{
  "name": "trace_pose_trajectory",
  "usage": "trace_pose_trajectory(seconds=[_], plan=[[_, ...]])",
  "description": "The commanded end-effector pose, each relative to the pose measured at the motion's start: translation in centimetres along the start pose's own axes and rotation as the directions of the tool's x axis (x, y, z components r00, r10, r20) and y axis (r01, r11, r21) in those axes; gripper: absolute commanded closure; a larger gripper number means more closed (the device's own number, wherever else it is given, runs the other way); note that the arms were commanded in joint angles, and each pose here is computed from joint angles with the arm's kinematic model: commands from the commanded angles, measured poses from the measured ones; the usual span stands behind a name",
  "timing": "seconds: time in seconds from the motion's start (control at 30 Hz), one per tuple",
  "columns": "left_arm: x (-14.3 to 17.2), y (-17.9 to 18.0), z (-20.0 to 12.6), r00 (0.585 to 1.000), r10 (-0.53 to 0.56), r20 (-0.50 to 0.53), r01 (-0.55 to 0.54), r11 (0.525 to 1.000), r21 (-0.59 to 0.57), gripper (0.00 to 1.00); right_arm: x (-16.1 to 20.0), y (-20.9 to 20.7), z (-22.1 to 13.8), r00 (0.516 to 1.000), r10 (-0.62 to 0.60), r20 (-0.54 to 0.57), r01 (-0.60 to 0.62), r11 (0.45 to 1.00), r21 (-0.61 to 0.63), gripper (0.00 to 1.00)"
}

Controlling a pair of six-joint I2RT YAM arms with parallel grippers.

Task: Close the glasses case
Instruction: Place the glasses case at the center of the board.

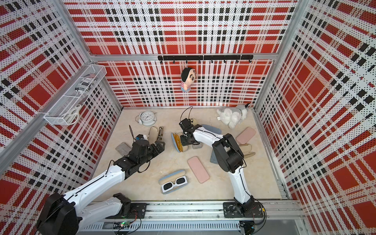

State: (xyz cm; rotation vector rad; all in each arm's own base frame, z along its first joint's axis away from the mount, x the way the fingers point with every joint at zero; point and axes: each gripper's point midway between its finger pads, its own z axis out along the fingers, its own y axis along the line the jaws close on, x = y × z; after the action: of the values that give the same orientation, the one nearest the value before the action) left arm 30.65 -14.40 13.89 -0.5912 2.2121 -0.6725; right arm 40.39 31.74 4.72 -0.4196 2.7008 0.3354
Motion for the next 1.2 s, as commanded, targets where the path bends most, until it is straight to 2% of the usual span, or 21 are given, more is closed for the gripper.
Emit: trace_pose_trajectory(seconds=[0.0,0.53,0.97,1.03,1.07,1.1,1.17], plan=[[-0.1,-1.0,0.2,1.0,0.004,0.01,-0.004,1.0,0.03,0.02,-0.6,0.5,0.1,0.999,0.033,0.03,-0.033,0.999,-0.01,0.9],[0.5,-3.8,2.5,0.999,0.045,-0.018,-0.044,0.997,0.059,0.02,-1.3,1.3,-3.7,0.996,0.03,0.088,-0.025,0.998,-0.062,0.7],[0.5,-5.0,4.7,0.997,0.074,-0.034,-0.073,0.997,0.035,0.0,-2.3,0.8,-7.4,0.989,0.01,0.148,-0.005,1.0,-0.03,0.63],[0.8,-5.2,5.4,0.996,0.079,-0.049,-0.078,0.997,0.029,0.08,-2.6,0.4,-7.6,0.988,0.003,0.153,-0.002,1.0,-0.005,0.71],[1.0,-5.2,5.8,0.995,0.08,-0.055,-0.078,0.997,0.026,0.18,-2.8,0.2,-7.7,0.988,-0.002,0.153,0.0,1.0,0.01,0.8],[1.1,-5.4,6.2,0.995,0.08,-0.061,-0.078,0.997,0.022,0.35,-2.9,0.1,-7.8,0.988,-0.007,0.153,0.004,1.0,0.018,0.87],[1.1,-5.6,6.8,0.995,0.078,-0.067,-0.077,0.997,0.017,0.54,-3.3,0.1,-7.7,0.988,-0.01,0.152,0.007,1.0,0.022,0.97]])
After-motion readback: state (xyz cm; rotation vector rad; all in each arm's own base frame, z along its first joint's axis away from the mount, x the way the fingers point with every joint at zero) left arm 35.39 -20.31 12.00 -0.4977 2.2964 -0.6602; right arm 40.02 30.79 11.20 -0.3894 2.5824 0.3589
